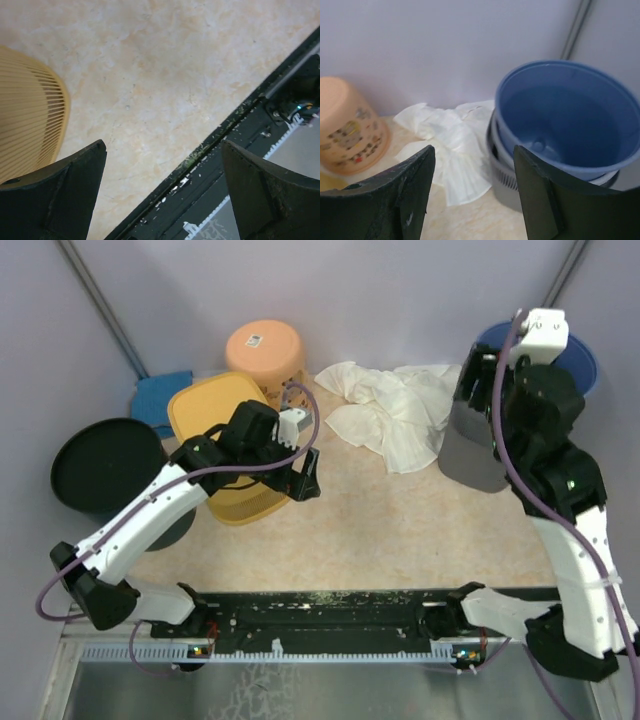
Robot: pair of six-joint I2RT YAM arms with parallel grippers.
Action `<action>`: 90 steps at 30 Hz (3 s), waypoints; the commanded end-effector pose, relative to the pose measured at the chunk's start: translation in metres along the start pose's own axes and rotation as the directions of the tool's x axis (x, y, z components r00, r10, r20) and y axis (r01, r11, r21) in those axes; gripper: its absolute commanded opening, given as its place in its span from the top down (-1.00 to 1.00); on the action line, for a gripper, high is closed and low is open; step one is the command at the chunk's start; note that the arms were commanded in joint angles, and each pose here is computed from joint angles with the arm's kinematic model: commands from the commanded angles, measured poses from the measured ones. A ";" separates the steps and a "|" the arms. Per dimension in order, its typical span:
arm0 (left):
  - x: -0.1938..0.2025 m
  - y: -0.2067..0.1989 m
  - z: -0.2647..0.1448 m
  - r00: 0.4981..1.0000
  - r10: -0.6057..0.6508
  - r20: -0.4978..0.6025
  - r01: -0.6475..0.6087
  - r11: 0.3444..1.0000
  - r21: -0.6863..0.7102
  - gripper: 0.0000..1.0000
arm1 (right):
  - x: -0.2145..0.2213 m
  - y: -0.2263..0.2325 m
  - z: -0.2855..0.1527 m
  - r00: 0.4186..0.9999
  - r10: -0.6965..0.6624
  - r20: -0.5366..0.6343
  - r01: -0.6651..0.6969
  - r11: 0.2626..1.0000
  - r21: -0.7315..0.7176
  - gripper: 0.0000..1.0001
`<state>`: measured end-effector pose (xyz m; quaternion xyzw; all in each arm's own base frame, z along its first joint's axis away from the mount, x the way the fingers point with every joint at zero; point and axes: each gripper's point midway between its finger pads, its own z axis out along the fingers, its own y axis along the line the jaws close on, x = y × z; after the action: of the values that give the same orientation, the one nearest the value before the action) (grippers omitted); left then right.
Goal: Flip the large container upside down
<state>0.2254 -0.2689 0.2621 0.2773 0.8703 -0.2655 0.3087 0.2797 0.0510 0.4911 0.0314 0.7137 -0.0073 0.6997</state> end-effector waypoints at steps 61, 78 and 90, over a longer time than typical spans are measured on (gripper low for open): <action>-0.140 0.088 0.047 0.954 -0.081 0.289 0.068 0.996 0.055 -0.99 | -0.092 -0.068 0.031 0.972 -0.199 0.125 0.191 0.979 0.076 1.00; -0.208 -0.083 0.025 0.865 -0.374 0.335 0.128 0.809 0.574 -0.73 | -0.006 -0.014 0.057 0.874 -0.485 0.037 0.485 0.861 -0.151 1.00; -0.216 -0.145 0.080 0.859 -0.503 0.098 0.249 0.577 0.778 -0.35 | -0.029 -0.007 0.028 0.860 -0.456 0.227 0.493 0.859 -0.141 1.00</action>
<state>0.3248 -0.4701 0.3618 0.1265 0.7120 -0.6395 0.2607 0.3280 0.0397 0.4060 -0.2374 0.7743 -0.0964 0.5787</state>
